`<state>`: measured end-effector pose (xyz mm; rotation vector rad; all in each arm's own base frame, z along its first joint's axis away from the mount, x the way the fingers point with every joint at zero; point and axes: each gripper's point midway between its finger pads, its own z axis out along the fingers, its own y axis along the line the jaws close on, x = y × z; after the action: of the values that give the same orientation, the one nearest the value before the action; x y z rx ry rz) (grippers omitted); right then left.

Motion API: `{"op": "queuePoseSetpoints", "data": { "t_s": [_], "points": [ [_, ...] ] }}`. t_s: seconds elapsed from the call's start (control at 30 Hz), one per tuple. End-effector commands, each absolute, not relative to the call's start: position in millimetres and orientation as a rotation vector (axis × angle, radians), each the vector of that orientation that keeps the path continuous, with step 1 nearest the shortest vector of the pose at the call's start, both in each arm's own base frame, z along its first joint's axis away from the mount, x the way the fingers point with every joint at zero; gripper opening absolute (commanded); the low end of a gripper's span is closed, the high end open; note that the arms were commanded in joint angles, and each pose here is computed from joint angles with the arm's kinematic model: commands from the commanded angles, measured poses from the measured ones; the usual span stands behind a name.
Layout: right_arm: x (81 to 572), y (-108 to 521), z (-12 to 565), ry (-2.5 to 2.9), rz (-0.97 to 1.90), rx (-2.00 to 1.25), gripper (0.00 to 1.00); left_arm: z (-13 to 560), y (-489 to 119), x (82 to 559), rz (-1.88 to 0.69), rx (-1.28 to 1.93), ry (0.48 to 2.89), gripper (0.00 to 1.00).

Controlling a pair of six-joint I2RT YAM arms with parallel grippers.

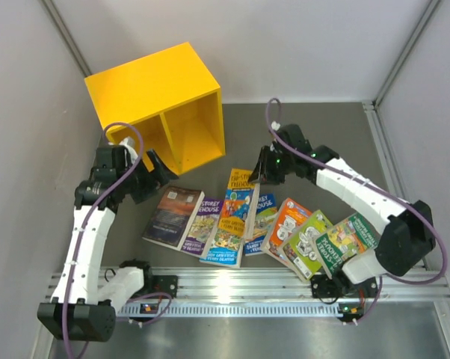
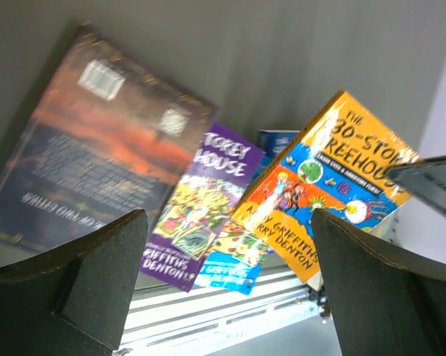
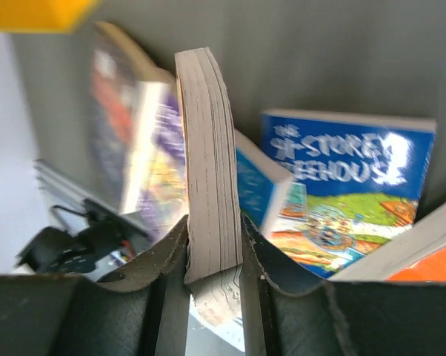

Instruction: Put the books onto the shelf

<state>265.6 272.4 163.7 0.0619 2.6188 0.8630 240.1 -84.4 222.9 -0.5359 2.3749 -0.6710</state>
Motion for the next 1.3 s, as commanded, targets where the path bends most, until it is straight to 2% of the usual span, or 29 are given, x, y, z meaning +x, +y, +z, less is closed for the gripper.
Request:
{"op": "queuePoseSetpoints", "data": {
  "t_s": [0.0,0.13,0.27,0.43,0.67,0.8,0.9,1.03,1.07,1.17,1.27],
  "points": [
    [263.2,282.3,266.2,2.397,1.013,-0.092,0.00,262.0,-110.2,256.1,-0.823,-0.346,2.278,0.96],
    [241.8,296.2,334.7,2.269,1.244,-0.205,0.00,292.5,-153.1,268.5,-0.929,-0.154,2.204,0.97],
    [219.4,301.6,391.2,2.147,1.439,-0.281,0.00,296.3,-213.8,264.2,-1.019,0.037,2.202,0.98],
    [197.6,294.8,438.9,1.983,1.653,-0.295,0.00,300.1,-246.5,265.7,-1.189,0.078,2.151,0.98],
    [200.7,276.4,433.2,1.899,1.818,-0.181,0.00,353.1,-268.5,241.3,-1.464,0.263,1.948,0.99],
    [205.3,262.8,450.7,1.779,1.929,-0.145,0.00,371.9,-276.2,223.5,-1.614,0.337,1.902,0.99],
    [211.6,252.3,456.3,1.725,1.969,-0.117,0.00,381.2,-279.1,218.2,-1.674,0.367,1.877,0.89],
    [219.4,242.1,462.4,1.647,2.048,-0.091,0.00,388.9,-281.5,210.0,-1.720,0.415,1.863,0.64],
    [226.2,241.8,456.9,1.650,2.061,-0.068,0.00,391.2,-282.9,206.6,-1.731,0.435,1.858,0.43],
    [234.6,240.0,461.0,1.617,2.088,-0.061,0.00,399.4,-286.2,206.5,-1.739,0.440,1.846,0.02],
    [240.7,241.7,467.1,1.609,2.088,-0.077,0.00,407.3,-286.4,216.8,-1.681,0.406,1.854,0.00]
  ]
}}
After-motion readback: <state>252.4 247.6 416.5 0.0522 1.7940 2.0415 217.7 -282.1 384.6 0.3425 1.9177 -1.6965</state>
